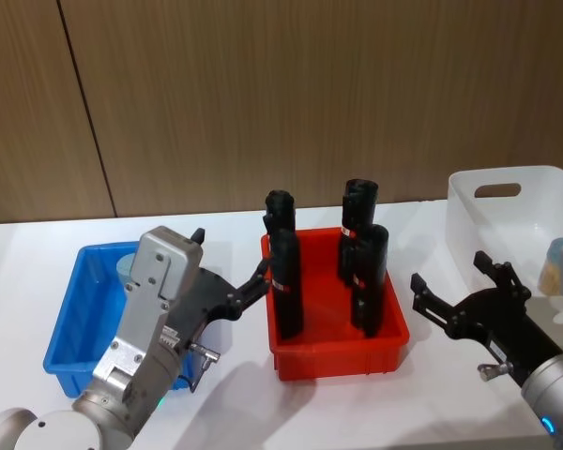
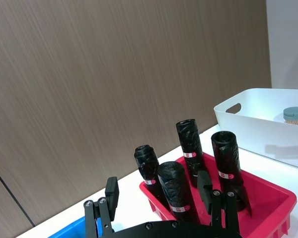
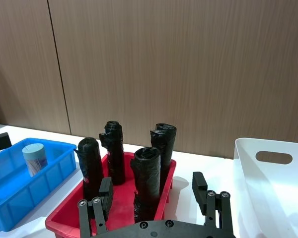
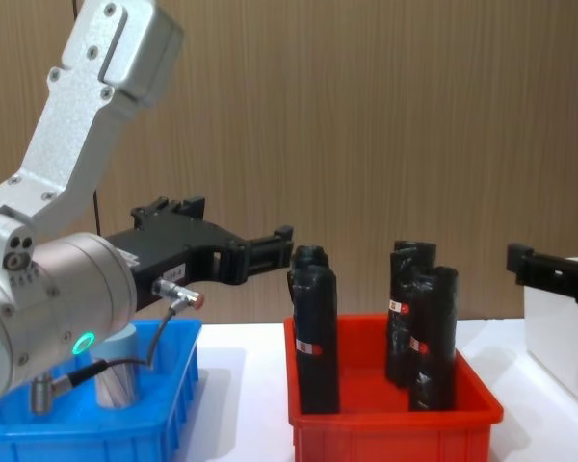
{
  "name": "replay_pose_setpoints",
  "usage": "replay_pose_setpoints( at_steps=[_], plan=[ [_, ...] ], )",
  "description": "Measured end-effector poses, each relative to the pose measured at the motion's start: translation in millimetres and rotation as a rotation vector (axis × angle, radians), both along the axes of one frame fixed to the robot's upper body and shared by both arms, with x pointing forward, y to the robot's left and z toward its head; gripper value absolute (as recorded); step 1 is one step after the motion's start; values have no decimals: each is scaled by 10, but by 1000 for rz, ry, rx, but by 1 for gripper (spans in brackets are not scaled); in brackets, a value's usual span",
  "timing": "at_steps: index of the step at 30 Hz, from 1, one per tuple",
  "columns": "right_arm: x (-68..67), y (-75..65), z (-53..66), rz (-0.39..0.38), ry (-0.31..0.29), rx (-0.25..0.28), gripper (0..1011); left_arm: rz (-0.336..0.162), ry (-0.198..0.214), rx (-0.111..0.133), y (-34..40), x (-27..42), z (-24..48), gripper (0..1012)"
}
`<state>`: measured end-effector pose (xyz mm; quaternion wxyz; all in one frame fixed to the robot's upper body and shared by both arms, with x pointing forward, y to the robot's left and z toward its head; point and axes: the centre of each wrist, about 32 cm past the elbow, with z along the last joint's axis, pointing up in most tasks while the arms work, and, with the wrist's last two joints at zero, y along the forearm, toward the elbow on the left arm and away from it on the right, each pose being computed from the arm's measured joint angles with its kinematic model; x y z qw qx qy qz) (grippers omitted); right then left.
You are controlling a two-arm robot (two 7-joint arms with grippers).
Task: Pick the cotton swabs from the blue box and place them into the white box.
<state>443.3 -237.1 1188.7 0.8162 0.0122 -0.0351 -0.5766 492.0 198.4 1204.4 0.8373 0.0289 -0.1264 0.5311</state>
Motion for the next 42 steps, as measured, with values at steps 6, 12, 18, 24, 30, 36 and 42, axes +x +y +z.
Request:
replay_pose_setpoints(
  at_steps=[6,12,18,24,30,36,42],
  plan=[
    [1,0,0,0,0,0,1002,0,0,0,0,0,0,1000],
    [20,-14,-6,4,0,-2,1001,0,0,0,0,0,0,1000],
    [93,-55,-36,21,6,-8,1002,0,0,0,0,0,0,1000],
    [251,-130,-93,49,21,-12,1002,0,0,0,0,0,0,1000],
    [411,-194,-140,78,34,-11,1002,0,0,0,0,0,0,1000],
    [638,-264,-198,119,48,-1,1002,0,0,0,0,0,0,1000],
    [881,-311,-256,162,57,16,1001,0,0,0,0,0,0,1000]
  ],
)
